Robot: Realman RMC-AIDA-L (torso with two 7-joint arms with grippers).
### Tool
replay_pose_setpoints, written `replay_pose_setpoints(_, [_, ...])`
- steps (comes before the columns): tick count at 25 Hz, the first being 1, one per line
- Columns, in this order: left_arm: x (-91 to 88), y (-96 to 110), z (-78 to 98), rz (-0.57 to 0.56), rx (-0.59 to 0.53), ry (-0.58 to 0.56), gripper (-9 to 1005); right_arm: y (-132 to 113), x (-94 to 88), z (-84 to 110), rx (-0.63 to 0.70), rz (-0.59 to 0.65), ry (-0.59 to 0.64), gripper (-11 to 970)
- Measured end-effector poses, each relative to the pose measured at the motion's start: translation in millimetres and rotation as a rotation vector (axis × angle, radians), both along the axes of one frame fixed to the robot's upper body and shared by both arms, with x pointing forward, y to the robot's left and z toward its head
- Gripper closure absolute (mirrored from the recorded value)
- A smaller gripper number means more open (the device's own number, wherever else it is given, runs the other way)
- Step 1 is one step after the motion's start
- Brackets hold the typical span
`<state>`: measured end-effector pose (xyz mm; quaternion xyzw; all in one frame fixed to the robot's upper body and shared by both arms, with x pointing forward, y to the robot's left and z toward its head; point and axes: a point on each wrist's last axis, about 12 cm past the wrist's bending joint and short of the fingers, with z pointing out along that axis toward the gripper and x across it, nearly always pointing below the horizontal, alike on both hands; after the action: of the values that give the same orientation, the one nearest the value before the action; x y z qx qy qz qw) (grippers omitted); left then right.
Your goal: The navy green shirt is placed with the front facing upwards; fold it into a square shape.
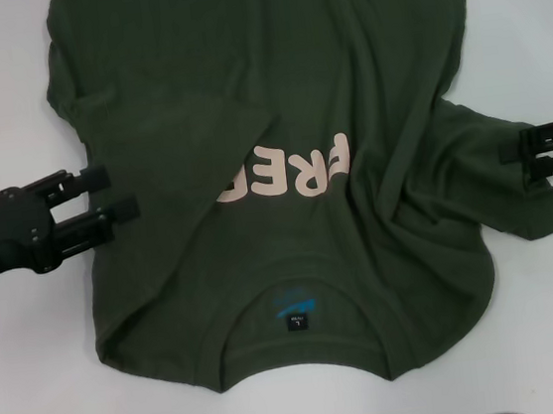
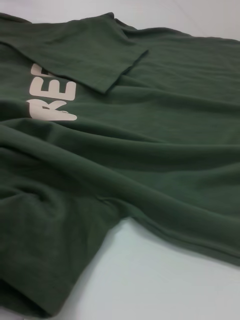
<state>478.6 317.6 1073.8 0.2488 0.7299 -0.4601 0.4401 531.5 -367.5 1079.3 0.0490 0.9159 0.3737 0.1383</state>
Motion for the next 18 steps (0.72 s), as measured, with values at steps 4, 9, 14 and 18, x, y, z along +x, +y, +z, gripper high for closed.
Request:
replay_pose_setpoints(4, [-0.4, -0.2, -0.3, 0.001, -0.001, 0.001, 275, -2.9, -2.0, 0.5, -0.001, 0.000, 0.004, 196])
replay_pose_setpoints(9, [-0.7, -1.3, -0.8, 0.000, -0.003, 0.002, 276, -3.8, -4.8, -0.3, 0.009, 0.001, 0.019, 197])
replay_pose_setpoints(14, [0.3, -2.6, -0.4, -0.003, -0.005, 0.000, 276, -1.6, -6.5, -5.3, 0.013, -0.009, 0.030, 197])
replay_pose_setpoints(18, [0.5, -2.7, -0.3, -0.003, -0.005, -0.001, 276, 0.6, -6.4, -6.2, 0.021, -0.008, 0.034, 197])
